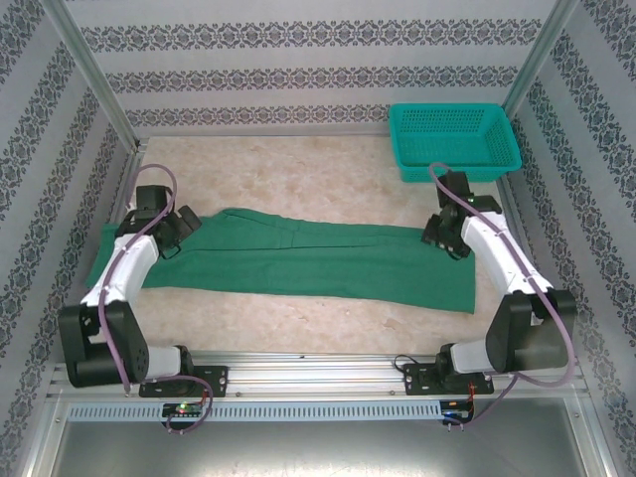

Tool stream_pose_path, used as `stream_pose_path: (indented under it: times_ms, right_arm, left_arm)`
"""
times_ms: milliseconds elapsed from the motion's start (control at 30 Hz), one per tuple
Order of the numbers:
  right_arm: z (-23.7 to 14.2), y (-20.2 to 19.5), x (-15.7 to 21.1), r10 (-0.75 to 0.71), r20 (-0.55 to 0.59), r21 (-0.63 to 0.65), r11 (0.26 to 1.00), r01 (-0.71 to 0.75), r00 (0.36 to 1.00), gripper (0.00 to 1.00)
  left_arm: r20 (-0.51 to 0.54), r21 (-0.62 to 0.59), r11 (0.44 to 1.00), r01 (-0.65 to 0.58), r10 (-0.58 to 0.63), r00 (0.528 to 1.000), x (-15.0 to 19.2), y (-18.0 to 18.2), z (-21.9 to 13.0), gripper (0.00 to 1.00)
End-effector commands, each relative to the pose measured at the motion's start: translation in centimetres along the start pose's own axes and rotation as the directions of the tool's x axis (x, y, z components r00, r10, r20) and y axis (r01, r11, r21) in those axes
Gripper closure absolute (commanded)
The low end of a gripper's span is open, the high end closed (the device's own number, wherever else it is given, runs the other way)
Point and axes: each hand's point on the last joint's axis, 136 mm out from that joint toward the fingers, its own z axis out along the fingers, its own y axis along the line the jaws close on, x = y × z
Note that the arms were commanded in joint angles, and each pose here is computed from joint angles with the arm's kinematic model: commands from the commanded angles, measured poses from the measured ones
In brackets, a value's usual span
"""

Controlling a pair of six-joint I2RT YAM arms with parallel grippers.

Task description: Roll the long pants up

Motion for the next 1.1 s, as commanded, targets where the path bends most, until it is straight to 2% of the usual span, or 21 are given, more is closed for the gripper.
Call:
stream_pose_path:
  times_ms: [0,67,200,300,467,667,800,833,867,900,933,1067]
  right_arm:
    - [2.7,0.1,2.6,0.048,-0.125,-0.007,0.999,-0.050,0.991,1.00]
    - [4.1,0.2,3.0,0.046,-0.166,0.017,0.999,-0.043,0.985,1.00]
    - [6.2,0.2,2.2,0.061,-0.212,0.060,0.997,-0.050,0.975,1.00]
    - [7.6,0.5,1.7,0.082,-0.259,0.083,0.995,-0.062,0.962,1.00]
    - [9.4,0.7,1.1,0.094,-0.306,0.134,0.990,-0.055,0.947,1.00]
    - [10.1,0.6,-2.1,0.081,-0.285,0.187,0.982,-0.027,0.955,1.00]
    - [7.0,-1.6,-4.6,0.099,-0.165,0.218,0.974,-0.062,0.981,0.99]
    - [6.2,-2.8,-5.1,0.129,-0.138,0.220,0.971,-0.096,0.982,0.95]
    - [5.5,-3.7,-5.5,0.154,-0.122,0.213,0.969,-0.126,0.981,0.87]
    - [5.1,-4.8,-5.8,0.187,-0.119,0.207,0.965,-0.160,0.975,0.74]
    - [5.1,-6.1,-6.0,0.221,-0.125,0.208,0.959,-0.193,0.967,0.68]
    - [6.4,-8.5,-6.8,0.288,-0.160,0.223,0.942,-0.249,0.944,0.61]
  left_arm:
    - [-0.083,-0.055,0.996,-0.067,0.062,0.995,2.4,1.6,-0.7,0.00]
    - [-0.129,-0.032,0.998,-0.052,0.047,0.991,3.6,1.3,0.0,0.00]
    - [-0.181,0.112,0.993,-0.024,0.044,0.982,5.8,-0.8,0.2,0.00]
    - [-0.187,0.089,0.995,-0.037,0.054,0.981,6.2,-0.3,0.0,0.00]
    - [-0.152,0.039,0.997,-0.060,0.065,0.986,4.9,0.2,-0.6,0.00]
    - [-0.149,0.078,0.996,-0.039,0.051,0.987,3.8,-1.3,-0.2,0.00]
    - [-0.130,0.079,0.996,-0.040,0.050,0.990,2.5,-2.0,0.3,0.00]
    - [-0.131,0.076,0.996,-0.039,0.049,0.990,2.1,-2.2,0.7,0.00]
    - [-0.133,0.079,0.996,-0.037,0.048,0.990,1.9,-2.6,1.2,0.00]
    - [-0.141,0.086,0.996,-0.033,0.045,0.989,1.7,-3.0,1.8,0.00]
    - [-0.150,0.089,0.996,-0.026,0.040,0.988,1.7,-3.3,2.6,0.00]
    - [-0.169,0.110,0.994,-0.005,0.023,0.985,1.8,-4.2,5.3,0.00]
